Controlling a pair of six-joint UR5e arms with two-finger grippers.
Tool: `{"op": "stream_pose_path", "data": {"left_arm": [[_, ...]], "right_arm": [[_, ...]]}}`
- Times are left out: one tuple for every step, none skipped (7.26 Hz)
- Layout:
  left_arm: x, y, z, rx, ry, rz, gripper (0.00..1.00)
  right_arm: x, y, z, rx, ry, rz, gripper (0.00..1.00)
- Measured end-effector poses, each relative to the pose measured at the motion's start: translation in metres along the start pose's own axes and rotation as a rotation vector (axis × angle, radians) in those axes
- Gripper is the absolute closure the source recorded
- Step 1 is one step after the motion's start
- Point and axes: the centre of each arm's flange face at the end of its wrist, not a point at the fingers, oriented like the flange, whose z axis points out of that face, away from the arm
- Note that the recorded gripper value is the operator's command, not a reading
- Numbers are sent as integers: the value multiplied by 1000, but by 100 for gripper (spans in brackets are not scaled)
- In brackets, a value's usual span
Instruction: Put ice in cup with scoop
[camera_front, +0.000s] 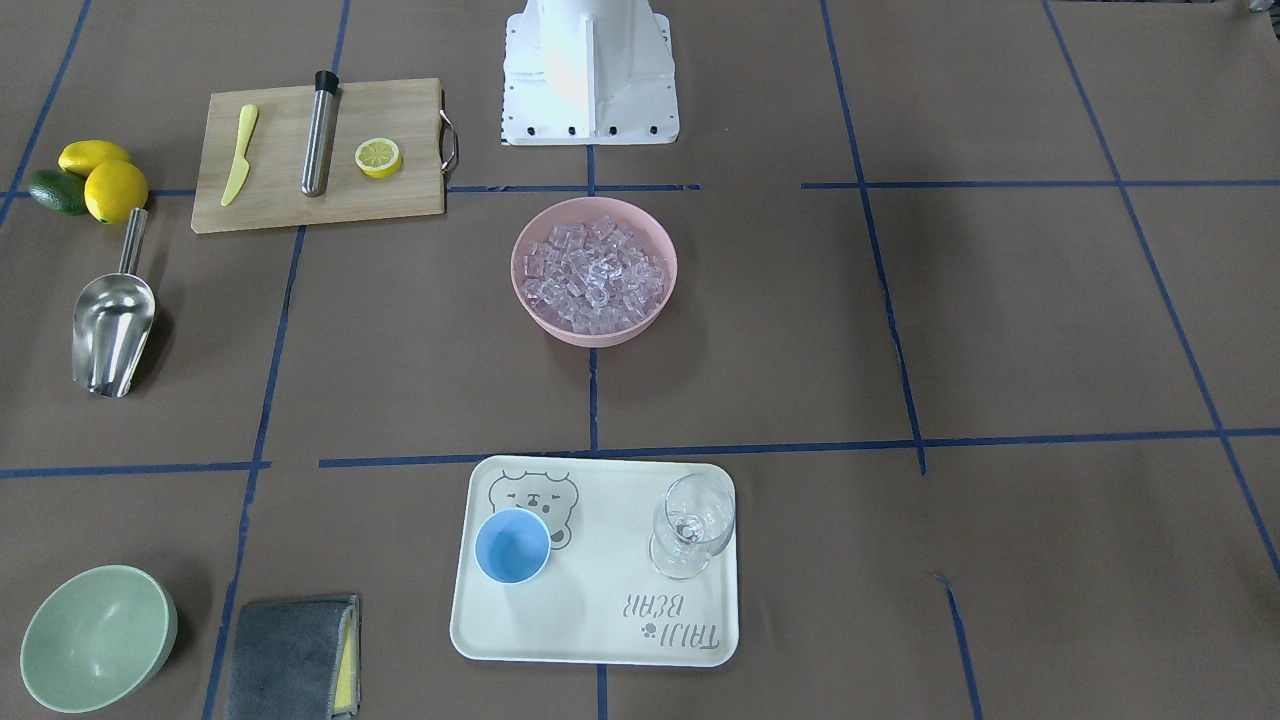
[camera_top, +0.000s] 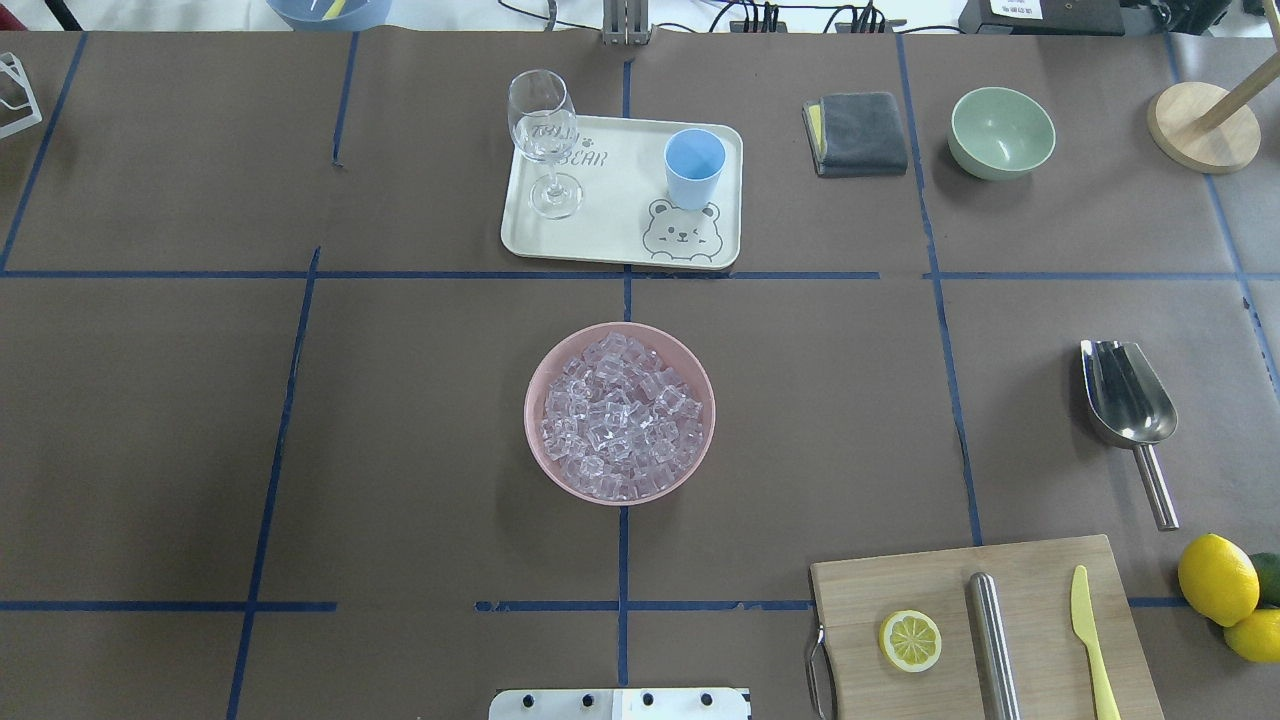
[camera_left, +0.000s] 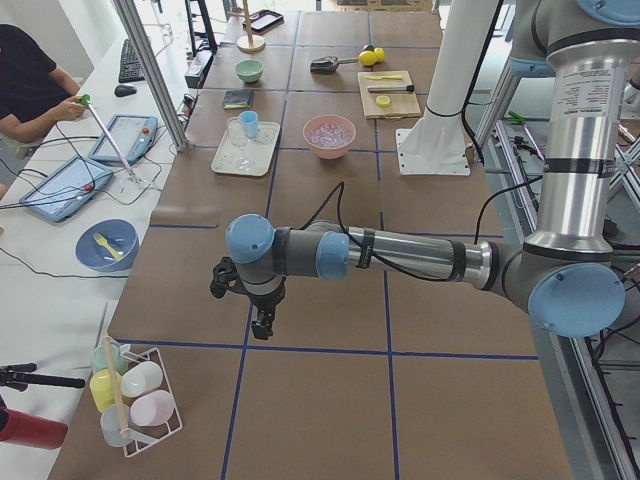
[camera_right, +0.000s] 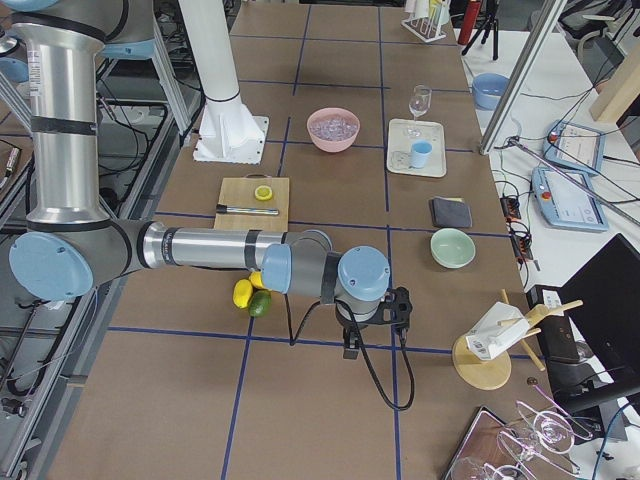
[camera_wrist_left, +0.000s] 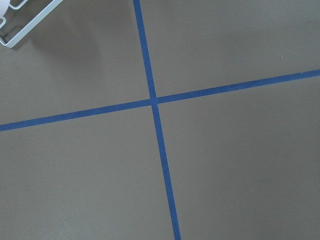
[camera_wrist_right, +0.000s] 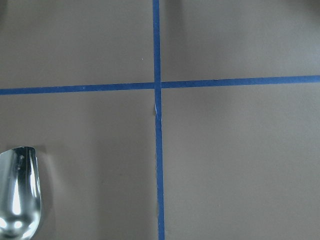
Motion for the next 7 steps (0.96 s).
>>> {"op": "stream_pose_path", "data": {"left_arm": [[0, 0, 0, 2, 1, 1, 0], [2, -2, -2, 6, 1, 7, 0], [6, -5, -6, 18, 0, 21, 0], [12, -9, -11, 42, -2, 47, 0], [18, -14, -17, 75, -4, 81, 0], [25, -21, -23, 112, -6, 121, 0], [35, -30, -28, 148, -7, 170, 0]], "right_arm": [[-1, -1, -1, 2, 1, -3, 0], [-1, -2, -2, 3, 4, -6, 0], [-2, -3, -2, 5, 5, -7, 0], [-4, -5, -4, 9, 4, -10, 0], [-8, -9, -6, 17, 1, -21, 0], [-16, -15, -10, 45, -1, -46, 0], [-34, -30, -16, 88, -2, -74, 0]]}}
